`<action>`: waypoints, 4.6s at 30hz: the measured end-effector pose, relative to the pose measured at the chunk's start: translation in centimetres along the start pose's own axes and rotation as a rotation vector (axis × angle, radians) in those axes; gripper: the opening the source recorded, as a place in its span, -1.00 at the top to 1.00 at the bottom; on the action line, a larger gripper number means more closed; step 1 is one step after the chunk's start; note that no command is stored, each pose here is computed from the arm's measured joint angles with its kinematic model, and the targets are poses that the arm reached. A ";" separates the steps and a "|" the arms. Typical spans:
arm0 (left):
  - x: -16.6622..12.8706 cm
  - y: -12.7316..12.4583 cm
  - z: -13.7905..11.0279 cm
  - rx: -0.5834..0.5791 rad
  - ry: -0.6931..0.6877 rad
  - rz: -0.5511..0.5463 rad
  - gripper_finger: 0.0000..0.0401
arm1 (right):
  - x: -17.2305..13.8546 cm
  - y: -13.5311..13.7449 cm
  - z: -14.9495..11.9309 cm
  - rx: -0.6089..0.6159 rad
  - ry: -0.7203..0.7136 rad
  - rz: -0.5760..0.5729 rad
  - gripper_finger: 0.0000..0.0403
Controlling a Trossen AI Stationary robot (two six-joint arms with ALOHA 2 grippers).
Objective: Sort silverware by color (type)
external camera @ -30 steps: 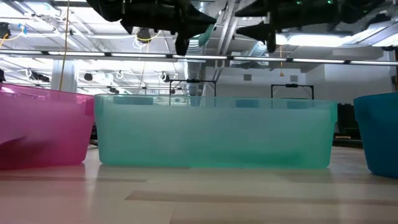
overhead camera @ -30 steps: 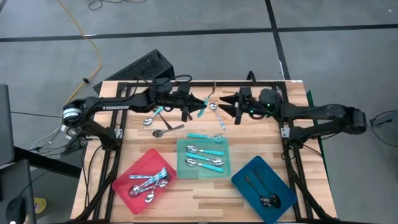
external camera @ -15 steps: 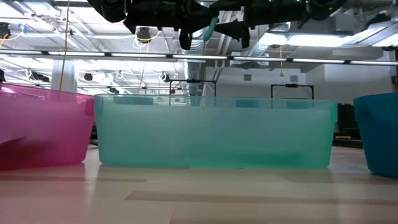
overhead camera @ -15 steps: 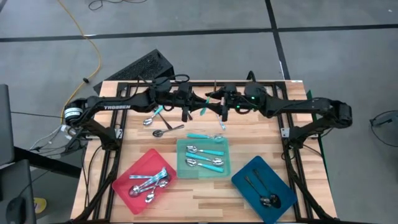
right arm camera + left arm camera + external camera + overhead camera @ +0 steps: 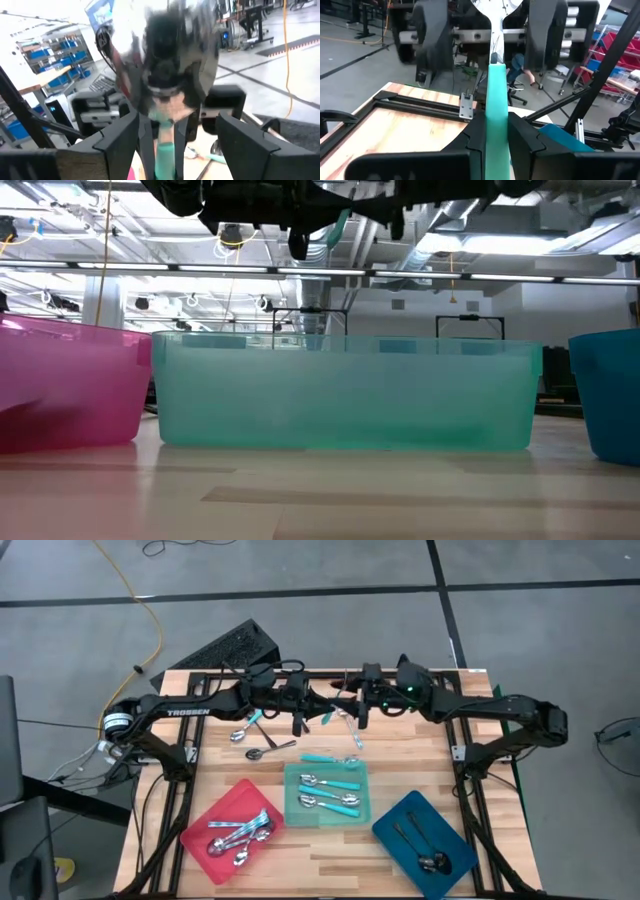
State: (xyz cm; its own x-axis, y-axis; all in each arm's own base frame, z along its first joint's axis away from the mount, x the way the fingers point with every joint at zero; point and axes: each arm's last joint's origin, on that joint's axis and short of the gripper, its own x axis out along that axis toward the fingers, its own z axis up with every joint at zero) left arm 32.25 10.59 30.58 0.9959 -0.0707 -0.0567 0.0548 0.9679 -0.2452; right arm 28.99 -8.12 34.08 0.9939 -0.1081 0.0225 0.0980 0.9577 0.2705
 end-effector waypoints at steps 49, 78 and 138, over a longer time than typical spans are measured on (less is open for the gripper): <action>-1.7 0.6 1.1 -0.047 0.408 0.126 -0.03 | -0.2 -0.1 -0.3 0.012 0.037 -0.041 0.69; -13.0 -1.2 8.0 0.075 0.382 0.499 -0.03 | 0.2 5.1 -4.1 0.155 0.395 -0.038 0.69; -15.2 -1.1 7.4 -0.045 0.452 0.716 -0.03 | 11.0 11.2 -19.9 -0.191 1.381 0.169 0.69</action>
State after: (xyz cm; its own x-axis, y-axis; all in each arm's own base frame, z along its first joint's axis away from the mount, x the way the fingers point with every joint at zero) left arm 17.55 12.44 38.87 0.6640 0.4570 -0.5919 -0.5908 0.8058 -0.0407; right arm 42.01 6.78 18.18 0.2303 0.2493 -0.9406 -0.1316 0.9657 0.2237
